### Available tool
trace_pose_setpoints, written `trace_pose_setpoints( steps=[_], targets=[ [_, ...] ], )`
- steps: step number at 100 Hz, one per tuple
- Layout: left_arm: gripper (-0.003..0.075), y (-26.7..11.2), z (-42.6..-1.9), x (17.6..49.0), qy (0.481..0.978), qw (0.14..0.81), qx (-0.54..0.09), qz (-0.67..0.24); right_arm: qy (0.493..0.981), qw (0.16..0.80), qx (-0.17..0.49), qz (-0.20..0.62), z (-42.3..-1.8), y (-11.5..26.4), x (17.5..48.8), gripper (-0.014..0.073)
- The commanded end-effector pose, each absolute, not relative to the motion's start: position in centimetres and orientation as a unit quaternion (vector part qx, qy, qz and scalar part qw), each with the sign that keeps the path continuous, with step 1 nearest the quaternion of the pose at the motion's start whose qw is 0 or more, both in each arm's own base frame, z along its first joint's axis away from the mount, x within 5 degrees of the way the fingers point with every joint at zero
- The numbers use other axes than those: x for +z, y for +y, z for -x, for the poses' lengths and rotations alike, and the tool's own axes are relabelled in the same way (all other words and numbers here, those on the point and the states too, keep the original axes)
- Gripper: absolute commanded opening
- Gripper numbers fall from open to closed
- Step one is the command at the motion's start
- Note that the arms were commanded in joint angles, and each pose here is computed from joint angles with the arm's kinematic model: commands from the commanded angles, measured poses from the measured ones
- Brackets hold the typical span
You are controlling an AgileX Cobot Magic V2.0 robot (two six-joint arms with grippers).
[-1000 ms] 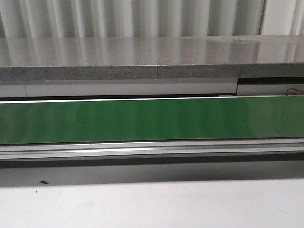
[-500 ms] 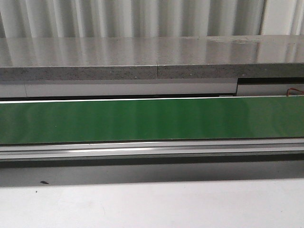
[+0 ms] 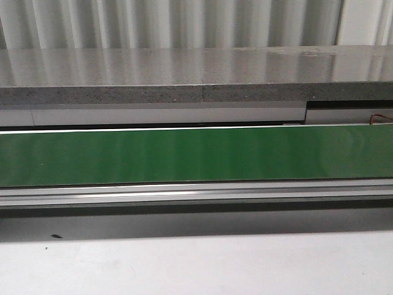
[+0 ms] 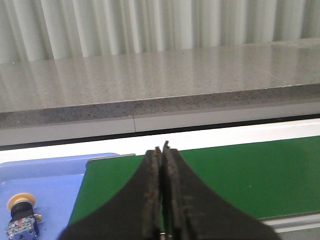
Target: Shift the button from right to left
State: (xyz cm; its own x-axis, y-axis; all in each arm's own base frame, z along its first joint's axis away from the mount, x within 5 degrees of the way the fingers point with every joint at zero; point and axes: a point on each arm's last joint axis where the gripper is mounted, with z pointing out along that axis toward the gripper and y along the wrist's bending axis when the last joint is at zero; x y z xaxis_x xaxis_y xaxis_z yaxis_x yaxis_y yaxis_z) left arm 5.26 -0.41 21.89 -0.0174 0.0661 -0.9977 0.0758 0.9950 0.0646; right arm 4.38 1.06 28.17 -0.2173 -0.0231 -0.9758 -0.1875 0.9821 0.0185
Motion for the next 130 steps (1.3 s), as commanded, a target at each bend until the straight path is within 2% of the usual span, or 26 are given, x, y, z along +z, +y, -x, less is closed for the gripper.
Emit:
trace_pose_setpoints(
  steps=[1,21,130],
  targets=[
    [-0.0021,-0.4,-5.1,22.4,0.663,0.748,-0.007,-0.044,0.749,0.656,0.064,0.067,-4.5,1.0,29.5,-0.0068],
    [-0.0021,-0.4,-5.5,19.6,0.696,0.716,-0.011,-0.043,0.749,0.656,0.064,0.067,-4.5,1.0,29.5,-0.0068],
    [-0.0020,-0.4,-5.5,19.6,0.697,0.715,-0.011,-0.043,0.747,0.659,0.059,0.067,-4.6,1.0,29.4,-0.0068]
  ],
)
